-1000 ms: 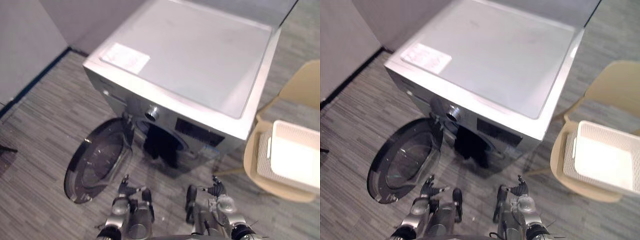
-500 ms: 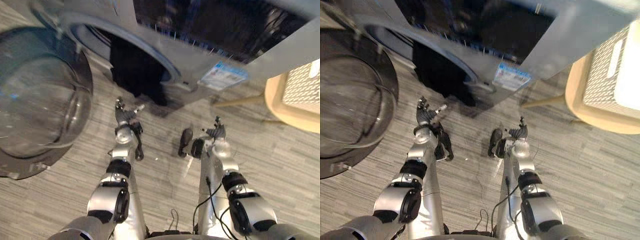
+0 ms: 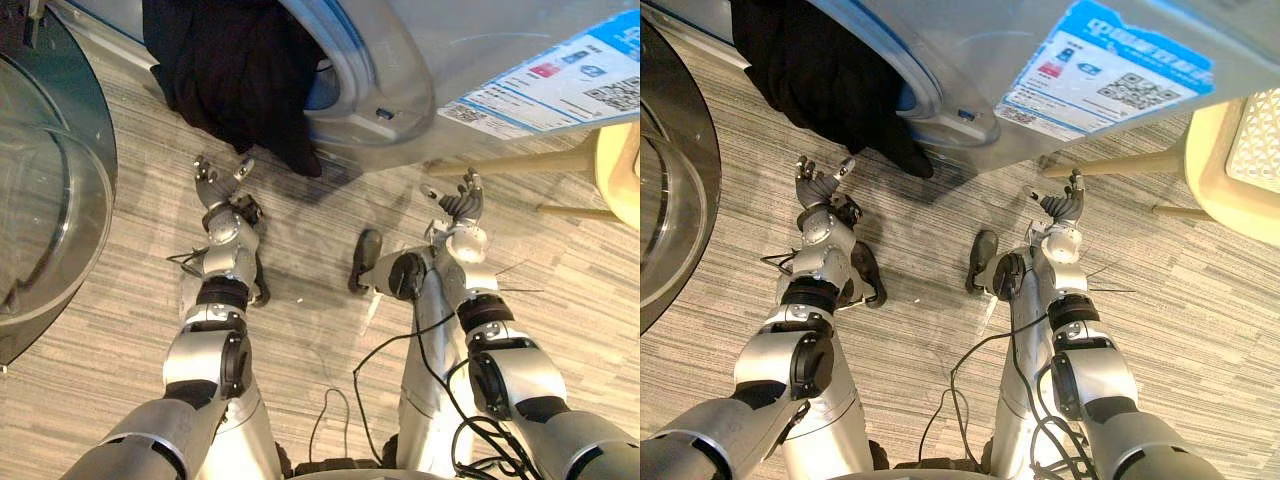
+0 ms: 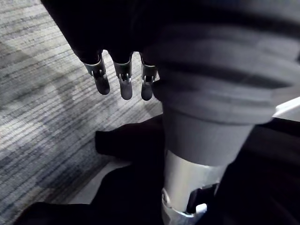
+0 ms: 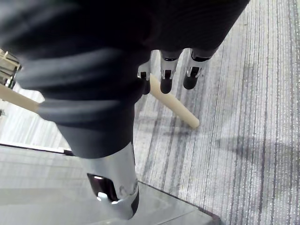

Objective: Pick up the laundry basket with both hands and put the clothes into the washing machine.

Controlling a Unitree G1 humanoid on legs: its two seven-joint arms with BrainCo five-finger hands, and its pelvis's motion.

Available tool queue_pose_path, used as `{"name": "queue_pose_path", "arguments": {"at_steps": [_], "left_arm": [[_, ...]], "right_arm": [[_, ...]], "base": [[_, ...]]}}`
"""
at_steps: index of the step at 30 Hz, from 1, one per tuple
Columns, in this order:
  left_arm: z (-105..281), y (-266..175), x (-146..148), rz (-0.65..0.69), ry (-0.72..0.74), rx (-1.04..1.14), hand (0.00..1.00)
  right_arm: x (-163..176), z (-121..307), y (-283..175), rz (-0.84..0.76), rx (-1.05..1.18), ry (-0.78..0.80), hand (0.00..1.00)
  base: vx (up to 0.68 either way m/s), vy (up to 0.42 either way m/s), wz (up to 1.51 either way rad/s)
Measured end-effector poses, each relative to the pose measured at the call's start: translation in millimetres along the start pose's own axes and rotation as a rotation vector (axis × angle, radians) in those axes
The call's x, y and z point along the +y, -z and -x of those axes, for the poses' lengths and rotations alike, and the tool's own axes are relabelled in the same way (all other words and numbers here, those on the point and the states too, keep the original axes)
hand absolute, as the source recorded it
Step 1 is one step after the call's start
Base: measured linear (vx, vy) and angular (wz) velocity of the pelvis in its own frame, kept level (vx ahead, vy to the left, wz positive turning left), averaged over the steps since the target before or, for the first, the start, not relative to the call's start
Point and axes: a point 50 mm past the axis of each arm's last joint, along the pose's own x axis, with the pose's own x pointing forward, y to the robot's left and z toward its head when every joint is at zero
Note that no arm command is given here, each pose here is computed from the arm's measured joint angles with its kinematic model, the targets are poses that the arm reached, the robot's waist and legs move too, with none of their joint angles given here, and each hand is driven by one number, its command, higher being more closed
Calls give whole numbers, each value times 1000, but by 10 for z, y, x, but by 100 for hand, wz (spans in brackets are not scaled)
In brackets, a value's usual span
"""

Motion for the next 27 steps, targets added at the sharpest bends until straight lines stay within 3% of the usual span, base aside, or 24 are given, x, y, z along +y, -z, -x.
{"name": "queue_pose_path", "arguments": {"at_steps": [8,9,18,27], "left_arm": [[-10,-481,-396,96,135,-129,0],[-3,-471,-410,84,143,-129,100],[-67,-656,-327,29,142,-194,100],[-21,-701,-409,126,194,-191,100]], "right_arm": [[-31,-11,-74,-40,-41,-22,0],[-56,-5,-80,-47,-49,-18,0],[-98,21,-106,-52,-79,-31,0],[-207,41,-129,-73,-100,-19,0]], "base": [[55,12,0],[38,9,-5],[12,-1,0],[22,-1,-1]]}}
